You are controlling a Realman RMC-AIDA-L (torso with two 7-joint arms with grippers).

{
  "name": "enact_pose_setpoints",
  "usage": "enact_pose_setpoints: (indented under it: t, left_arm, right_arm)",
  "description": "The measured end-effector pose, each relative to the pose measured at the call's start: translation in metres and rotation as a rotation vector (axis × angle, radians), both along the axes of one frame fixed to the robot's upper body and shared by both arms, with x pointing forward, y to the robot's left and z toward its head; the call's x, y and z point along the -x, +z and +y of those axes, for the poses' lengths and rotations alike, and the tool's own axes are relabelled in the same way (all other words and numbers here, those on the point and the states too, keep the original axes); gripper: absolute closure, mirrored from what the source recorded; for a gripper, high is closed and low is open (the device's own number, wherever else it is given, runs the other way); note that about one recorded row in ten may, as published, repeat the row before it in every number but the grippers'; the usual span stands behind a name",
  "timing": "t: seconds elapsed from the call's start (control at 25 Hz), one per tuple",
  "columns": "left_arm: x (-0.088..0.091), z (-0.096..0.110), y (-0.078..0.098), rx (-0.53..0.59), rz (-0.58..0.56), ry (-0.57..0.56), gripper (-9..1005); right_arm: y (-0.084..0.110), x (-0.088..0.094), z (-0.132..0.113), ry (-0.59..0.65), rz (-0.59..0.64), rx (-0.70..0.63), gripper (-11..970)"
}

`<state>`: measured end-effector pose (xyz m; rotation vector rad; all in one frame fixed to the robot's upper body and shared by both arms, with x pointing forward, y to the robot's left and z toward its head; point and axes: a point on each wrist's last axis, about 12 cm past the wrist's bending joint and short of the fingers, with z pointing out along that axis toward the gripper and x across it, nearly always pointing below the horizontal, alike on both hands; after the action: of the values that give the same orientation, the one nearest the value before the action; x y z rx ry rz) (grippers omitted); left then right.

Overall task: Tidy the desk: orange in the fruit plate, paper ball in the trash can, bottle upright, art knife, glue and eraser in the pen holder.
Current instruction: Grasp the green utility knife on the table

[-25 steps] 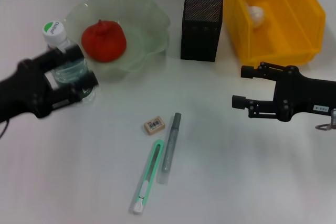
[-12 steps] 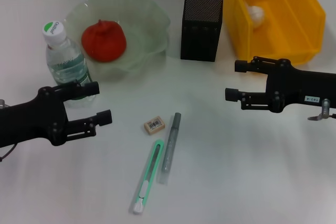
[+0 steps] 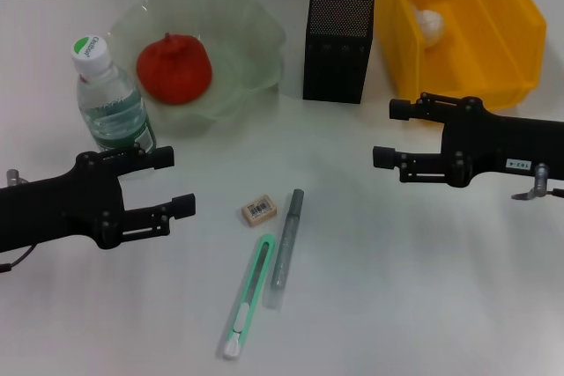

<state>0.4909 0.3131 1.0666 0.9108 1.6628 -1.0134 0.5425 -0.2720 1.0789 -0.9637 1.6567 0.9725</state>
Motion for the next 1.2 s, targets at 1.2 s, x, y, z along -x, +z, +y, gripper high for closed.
enact_pose_setpoints:
  t: [1.2]
  left_arm:
    - [-0.005, 0.021, 0.002, -0.069, -0.015, 0.065, 217]
  right_arm:
    - [0.071, -0.061, 0.111, 0.568, -0.201, 0.355, 142]
